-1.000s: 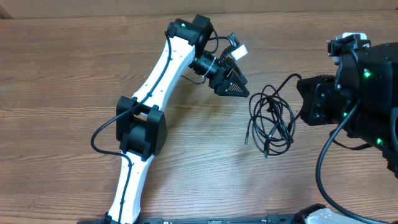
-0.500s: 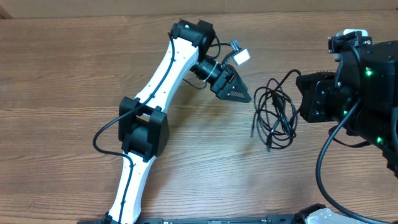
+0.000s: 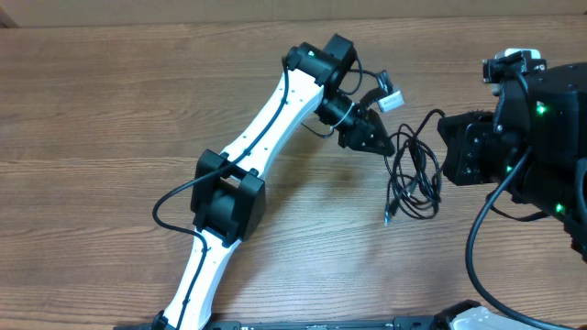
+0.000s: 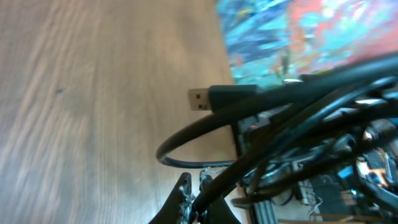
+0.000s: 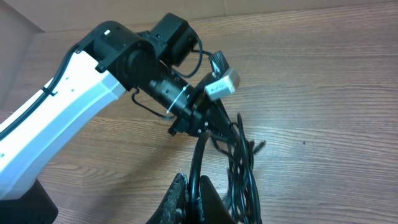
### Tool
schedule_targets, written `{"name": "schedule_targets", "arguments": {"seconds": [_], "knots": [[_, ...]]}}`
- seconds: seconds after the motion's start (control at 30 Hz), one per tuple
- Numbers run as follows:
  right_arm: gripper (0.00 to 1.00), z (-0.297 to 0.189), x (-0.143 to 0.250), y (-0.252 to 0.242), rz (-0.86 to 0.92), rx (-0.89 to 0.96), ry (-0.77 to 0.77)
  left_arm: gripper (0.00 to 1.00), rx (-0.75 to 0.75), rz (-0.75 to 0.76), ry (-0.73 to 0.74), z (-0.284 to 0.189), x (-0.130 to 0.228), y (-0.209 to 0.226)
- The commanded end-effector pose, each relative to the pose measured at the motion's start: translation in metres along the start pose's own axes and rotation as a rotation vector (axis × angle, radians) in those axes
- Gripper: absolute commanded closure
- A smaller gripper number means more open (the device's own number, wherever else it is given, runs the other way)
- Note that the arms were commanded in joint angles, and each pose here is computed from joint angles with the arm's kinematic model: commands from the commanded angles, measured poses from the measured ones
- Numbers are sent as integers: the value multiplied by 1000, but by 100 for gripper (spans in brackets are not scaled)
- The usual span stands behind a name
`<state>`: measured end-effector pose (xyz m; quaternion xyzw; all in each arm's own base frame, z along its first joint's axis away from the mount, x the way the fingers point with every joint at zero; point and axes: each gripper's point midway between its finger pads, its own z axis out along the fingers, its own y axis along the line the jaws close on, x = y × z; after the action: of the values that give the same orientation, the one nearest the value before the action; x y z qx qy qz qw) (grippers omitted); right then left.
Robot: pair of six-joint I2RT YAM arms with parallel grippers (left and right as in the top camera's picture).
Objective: Untangle cables
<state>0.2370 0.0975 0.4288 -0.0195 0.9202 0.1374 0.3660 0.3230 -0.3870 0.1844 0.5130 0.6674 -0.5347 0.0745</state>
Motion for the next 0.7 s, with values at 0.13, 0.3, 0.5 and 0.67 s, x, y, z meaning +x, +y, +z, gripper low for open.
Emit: {"name": "schedule_targets", "arguments": {"seconds": [0.13, 0.3, 0.5, 0.67], "knots": [[96, -3, -7, -10, 7, 57, -39, 96, -309, -345, 20, -76, 13, 38], [96, 7, -12, -46, 23, 255, -61, 96, -429, -342, -12, -144, 13, 1], [96, -1, -34, -86, 143, 364, -153, 96, -686, -326, -79, -232, 20, -70], [96, -2, -45, -117, 239, 364, -172, 96, -849, -379, -223, -287, 25, -116]]}}
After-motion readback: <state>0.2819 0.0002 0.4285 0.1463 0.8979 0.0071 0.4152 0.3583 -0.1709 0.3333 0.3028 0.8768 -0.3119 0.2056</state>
